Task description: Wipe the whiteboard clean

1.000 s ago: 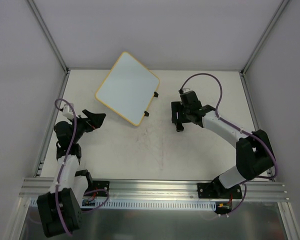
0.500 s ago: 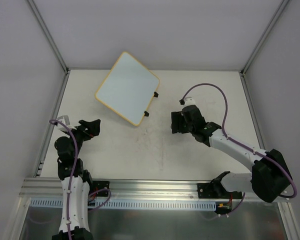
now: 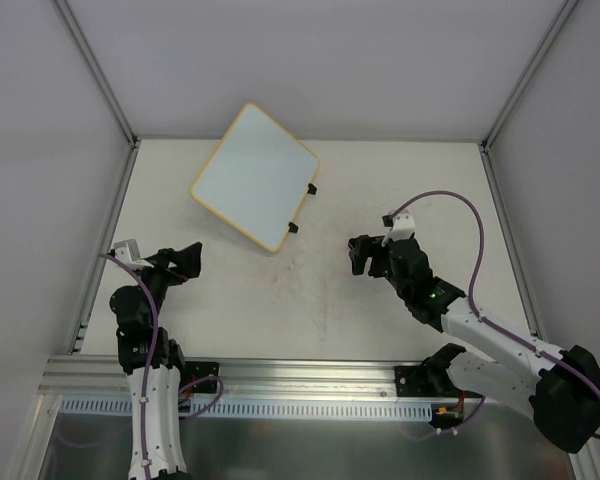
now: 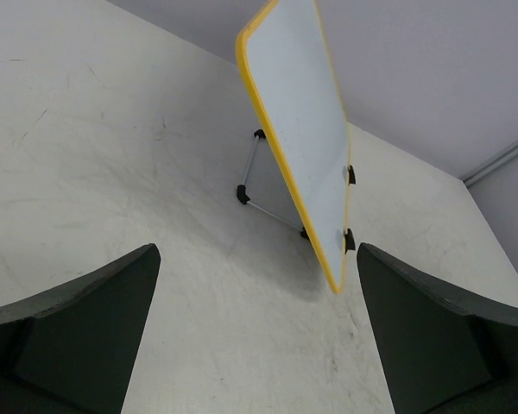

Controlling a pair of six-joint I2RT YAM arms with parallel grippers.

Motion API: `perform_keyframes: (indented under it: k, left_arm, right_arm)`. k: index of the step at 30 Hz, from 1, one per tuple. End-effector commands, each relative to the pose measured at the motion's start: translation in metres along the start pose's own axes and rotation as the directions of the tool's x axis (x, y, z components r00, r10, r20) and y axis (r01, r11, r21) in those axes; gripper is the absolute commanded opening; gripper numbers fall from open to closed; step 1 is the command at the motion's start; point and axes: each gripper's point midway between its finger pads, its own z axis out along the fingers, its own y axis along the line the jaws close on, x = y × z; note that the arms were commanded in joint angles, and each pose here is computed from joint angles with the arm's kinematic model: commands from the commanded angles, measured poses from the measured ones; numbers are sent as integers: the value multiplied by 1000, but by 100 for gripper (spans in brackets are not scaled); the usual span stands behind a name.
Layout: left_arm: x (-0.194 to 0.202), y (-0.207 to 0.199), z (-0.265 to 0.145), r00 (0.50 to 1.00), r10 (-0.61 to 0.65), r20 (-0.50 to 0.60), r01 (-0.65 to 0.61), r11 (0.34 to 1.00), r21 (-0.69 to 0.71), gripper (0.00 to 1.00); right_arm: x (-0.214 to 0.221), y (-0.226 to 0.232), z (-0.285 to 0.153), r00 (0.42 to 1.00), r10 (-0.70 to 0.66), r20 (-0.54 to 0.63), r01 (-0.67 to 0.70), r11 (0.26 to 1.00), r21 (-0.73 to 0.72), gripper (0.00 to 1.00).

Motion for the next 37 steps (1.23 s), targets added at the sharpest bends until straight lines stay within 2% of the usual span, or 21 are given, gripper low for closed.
perform_keyframes:
  k: [1, 7, 18, 37]
  left_arm:
    - [-8, -19, -5, 998, 49, 33, -52, 994, 97, 99]
    - [-14, -39, -12, 993, 99, 63, -109, 976, 189, 99]
    - [-13, -38, -10, 994, 92, 57, -101, 977, 185, 99]
    - [-13, -37, -10, 994, 96, 56, -104, 978, 183, 99]
  right_arm:
    - [-33, 5, -5, 987, 42, 152, -39, 999, -21, 86]
    - [-36, 9, -7, 985, 46, 169, -39, 998, -40, 88]
    - [-40, 10, -13, 980, 43, 193, -33, 998, -51, 90]
    - [-40, 9, -14, 985, 39, 169, -34, 999, -32, 92]
